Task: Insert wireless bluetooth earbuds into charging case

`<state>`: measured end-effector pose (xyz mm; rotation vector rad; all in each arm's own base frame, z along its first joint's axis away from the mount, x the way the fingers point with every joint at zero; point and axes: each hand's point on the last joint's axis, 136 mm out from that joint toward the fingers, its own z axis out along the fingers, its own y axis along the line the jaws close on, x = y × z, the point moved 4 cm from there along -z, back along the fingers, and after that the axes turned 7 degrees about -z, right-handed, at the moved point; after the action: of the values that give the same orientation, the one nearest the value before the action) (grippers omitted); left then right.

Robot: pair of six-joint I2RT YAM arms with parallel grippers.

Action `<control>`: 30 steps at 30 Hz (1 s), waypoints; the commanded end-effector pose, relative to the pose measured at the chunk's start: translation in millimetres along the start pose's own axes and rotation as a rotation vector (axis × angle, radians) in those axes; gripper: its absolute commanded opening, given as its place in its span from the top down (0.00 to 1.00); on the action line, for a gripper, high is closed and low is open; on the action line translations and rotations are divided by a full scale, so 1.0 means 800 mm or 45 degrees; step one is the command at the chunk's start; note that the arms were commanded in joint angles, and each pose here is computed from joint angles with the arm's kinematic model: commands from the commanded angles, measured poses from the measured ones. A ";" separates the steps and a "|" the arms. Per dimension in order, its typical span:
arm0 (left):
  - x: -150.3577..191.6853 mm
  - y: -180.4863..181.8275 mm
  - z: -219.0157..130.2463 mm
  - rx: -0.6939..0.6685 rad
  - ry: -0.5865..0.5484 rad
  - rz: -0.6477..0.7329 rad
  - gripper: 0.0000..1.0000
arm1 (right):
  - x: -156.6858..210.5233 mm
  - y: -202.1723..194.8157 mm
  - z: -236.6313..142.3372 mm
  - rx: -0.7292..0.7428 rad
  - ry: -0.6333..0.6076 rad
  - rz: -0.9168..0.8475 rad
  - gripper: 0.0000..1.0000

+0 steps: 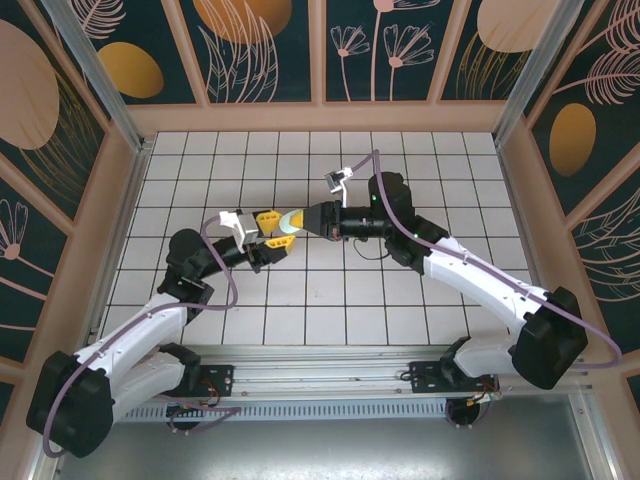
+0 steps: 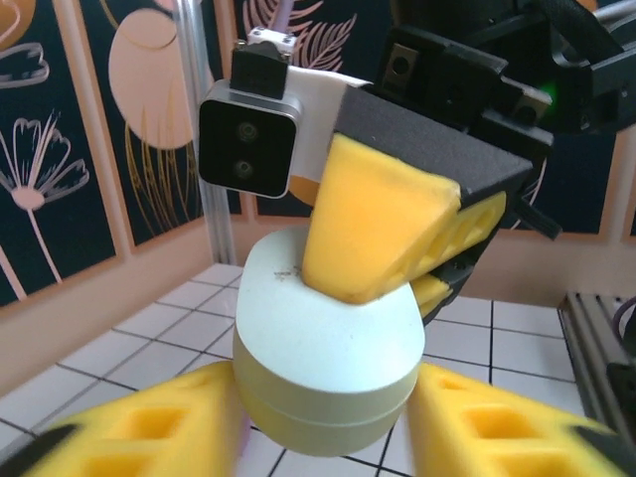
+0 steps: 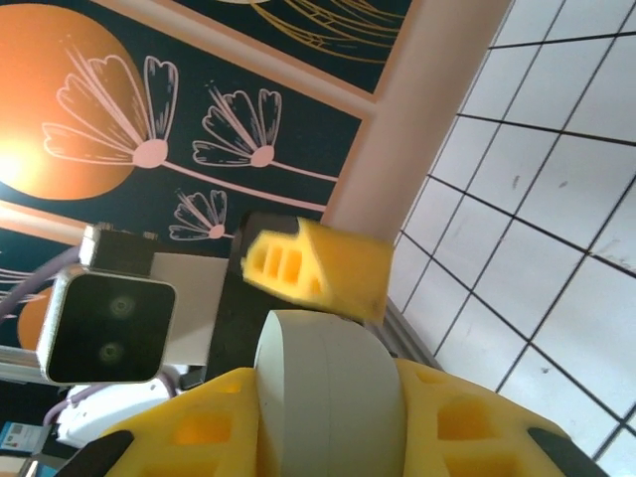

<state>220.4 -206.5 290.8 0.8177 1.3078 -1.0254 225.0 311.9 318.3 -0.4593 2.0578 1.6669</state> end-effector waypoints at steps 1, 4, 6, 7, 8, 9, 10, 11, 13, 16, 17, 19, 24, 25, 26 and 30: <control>0.001 0.015 -0.001 -0.111 0.048 0.008 0.03 | -0.014 -0.048 -0.012 0.143 -0.068 0.068 0.84; 0.011 0.024 -0.006 -0.200 0.091 0.006 0.02 | -0.025 -0.091 -0.024 0.302 -0.114 0.096 0.83; 0.017 0.027 -0.010 -0.243 0.104 0.002 0.01 | -0.026 -0.116 -0.027 0.375 -0.108 0.107 0.83; 0.019 0.030 -0.012 -0.268 0.107 0.000 0.01 | -0.025 -0.130 -0.026 0.407 -0.095 0.114 0.82; 0.023 0.031 -0.014 -0.289 0.110 -0.003 0.01 | -0.022 -0.143 -0.024 0.429 -0.077 0.120 0.82; 0.025 0.034 -0.016 -0.321 0.112 -0.007 0.01 | -0.017 -0.157 -0.020 0.451 -0.052 0.129 0.81; 0.027 0.037 -0.018 -0.349 0.111 -0.010 0.01 | -0.012 -0.170 -0.014 0.471 -0.024 0.135 0.81; 0.029 0.039 -0.021 -0.372 0.112 -0.013 0.01 | -0.008 -0.183 -0.009 0.489 -0.004 0.152 0.81; 0.033 0.041 -0.024 -0.403 0.111 -0.020 0.01 | 0.002 -0.210 0.002 0.506 0.029 0.183 0.81; 0.039 0.044 -0.031 -0.447 0.098 -0.031 0.01 | 0.011 -0.245 0.017 0.532 0.066 0.214 0.81; 0.041 0.046 -0.033 -0.468 0.094 -0.035 0.01 | 0.014 -0.256 0.024 0.539 0.089 0.222 0.80; 0.044 0.047 -0.036 -0.490 0.090 -0.042 0.02 | 0.022 -0.279 0.034 0.565 0.140 0.242 0.80; 0.047 0.045 -0.040 -0.495 0.098 -0.040 0.01 | 0.043 -0.321 0.049 0.588 0.209 0.316 0.79; 0.047 0.044 -0.040 -0.494 0.097 -0.036 0.01 | 0.045 -0.323 0.050 0.592 0.212 0.324 0.79; 0.047 0.043 -0.042 -0.498 0.094 -0.031 0.01 | 0.049 -0.326 0.049 0.598 0.217 0.329 0.77; 0.049 0.043 -0.047 -0.522 0.091 -0.028 0.02 | 0.053 -0.330 0.041 0.659 0.221 0.316 0.65</control>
<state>238.2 -168.4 244.4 0.5470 1.5352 -0.7333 325.2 288.5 64.1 -0.1380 2.6892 1.2069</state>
